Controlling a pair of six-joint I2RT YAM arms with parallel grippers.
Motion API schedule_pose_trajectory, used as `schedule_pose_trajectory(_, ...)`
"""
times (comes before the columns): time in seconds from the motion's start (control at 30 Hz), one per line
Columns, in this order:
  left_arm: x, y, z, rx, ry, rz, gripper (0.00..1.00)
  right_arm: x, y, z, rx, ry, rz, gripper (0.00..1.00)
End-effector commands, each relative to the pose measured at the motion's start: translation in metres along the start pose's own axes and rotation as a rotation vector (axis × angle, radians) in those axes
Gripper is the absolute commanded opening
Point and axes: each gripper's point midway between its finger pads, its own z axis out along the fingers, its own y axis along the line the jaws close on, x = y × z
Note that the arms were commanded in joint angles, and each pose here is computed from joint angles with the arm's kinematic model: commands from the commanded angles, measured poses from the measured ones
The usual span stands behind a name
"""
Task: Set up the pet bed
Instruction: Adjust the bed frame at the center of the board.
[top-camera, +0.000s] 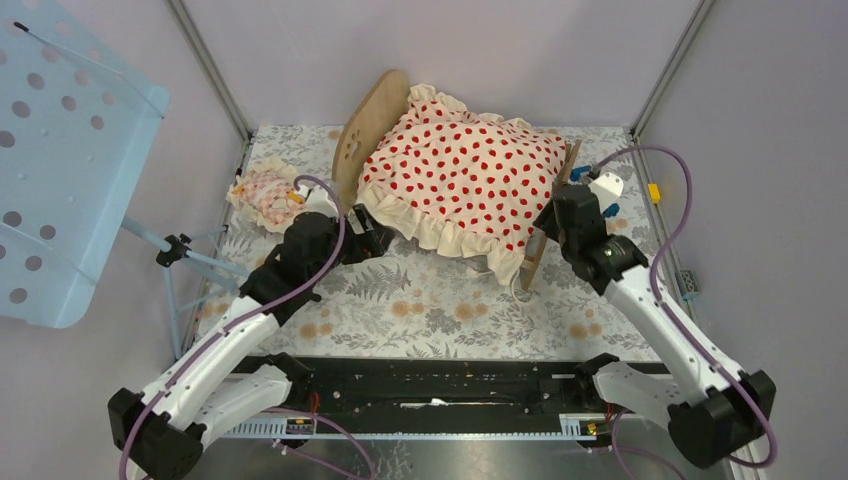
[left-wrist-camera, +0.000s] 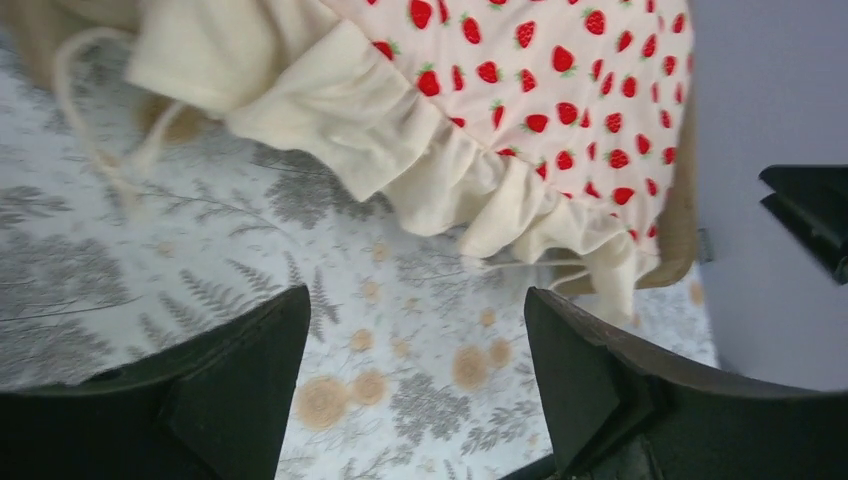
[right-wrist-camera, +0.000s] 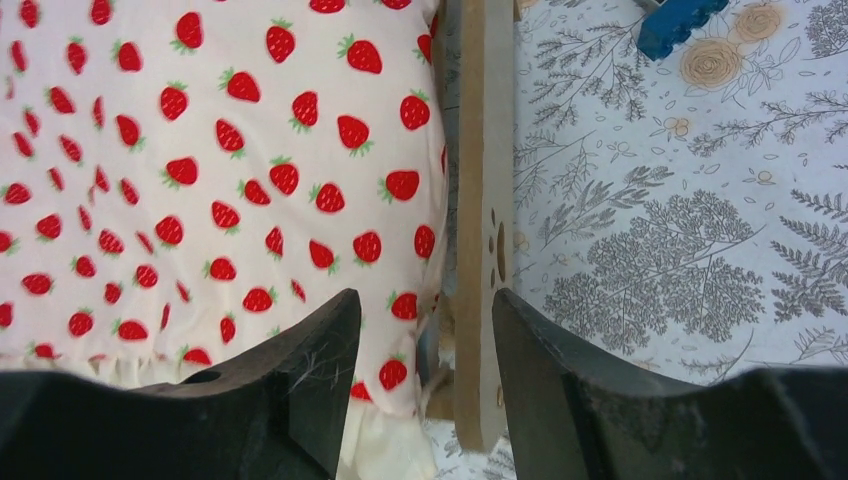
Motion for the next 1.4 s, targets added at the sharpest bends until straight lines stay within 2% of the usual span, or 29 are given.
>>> schedule_pose_trajectory(0.0, -0.028, 0.026, -0.039, -0.19, -0.032, 0.157, 0.85, -0.004, 0.004, 0.024, 0.004, 0.076, 0.001, 0.59)
schedule_pose_trajectory(0.07, -0.041, 0.032, -0.051, -0.253, -0.056, 0.185, 0.9, 0.001, -0.007, 0.034, 0.043, 0.093, -0.001, 0.59)
schedule_pose_trajectory(0.23, -0.058, 0.042, -0.067, -0.359, -0.065, 0.238, 0.92, 0.016, -0.016, 0.055, 0.042, 0.148, -0.006, 0.59)
schedule_pose_trajectory(0.37, -0.059, 0.045, -0.069, -0.368, -0.087, 0.204, 0.93, 0.026, -0.001, 0.068, -0.025, 0.193, -0.004, 0.59)
schedule_pose_trajectory(0.5, -0.054, 0.047, -0.067, -0.363, -0.088, 0.169, 0.93, 0.038, -0.005, 0.083, 0.01, 0.241, -0.028, 0.58)
schedule_pose_trajectory(0.53, -0.053, 0.047, -0.067, -0.364, -0.084, 0.165, 0.94, 0.041, -0.009, 0.087, 0.029, 0.251, -0.044, 0.54)
schedule_pose_trajectory(0.63, -0.055, 0.045, -0.066, -0.357, -0.079, 0.165, 0.94, 0.047, -0.021, 0.095, 0.059, 0.255, -0.108, 0.26)
schedule_pose_trajectory(0.77, -0.066, 0.036, -0.067, -0.336, -0.093, 0.208, 0.93, 0.035, -0.032, 0.096, 0.029, 0.189, -0.237, 0.12)
schedule_pose_trajectory(0.87, -0.076, 0.026, -0.071, -0.3, -0.107, 0.241, 0.93, 0.028, -0.032, 0.091, -0.075, 0.135, -0.331, 0.0)
schedule_pose_trajectory(1.03, -0.086, 0.007, -0.072, -0.225, -0.103, 0.305, 0.92, 0.032, -0.018, 0.079, -0.249, 0.138, -0.422, 0.0)
schedule_pose_trajectory(1.27, -0.111, -0.03, -0.058, -0.128, -0.121, 0.337, 0.91, 0.019, -0.031, 0.086, -0.215, 0.119, -0.525, 0.0)
schedule_pose_trajectory(1.3, -0.116, -0.037, -0.052, -0.116, -0.121, 0.349, 0.91, 0.012, -0.033, 0.087, -0.191, 0.104, -0.523, 0.1)
schedule_pose_trajectory(1.37, -0.128, -0.047, -0.035, -0.109, -0.122, 0.37, 0.91, -0.005, -0.033, 0.085, -0.159, 0.075, -0.504, 0.47)
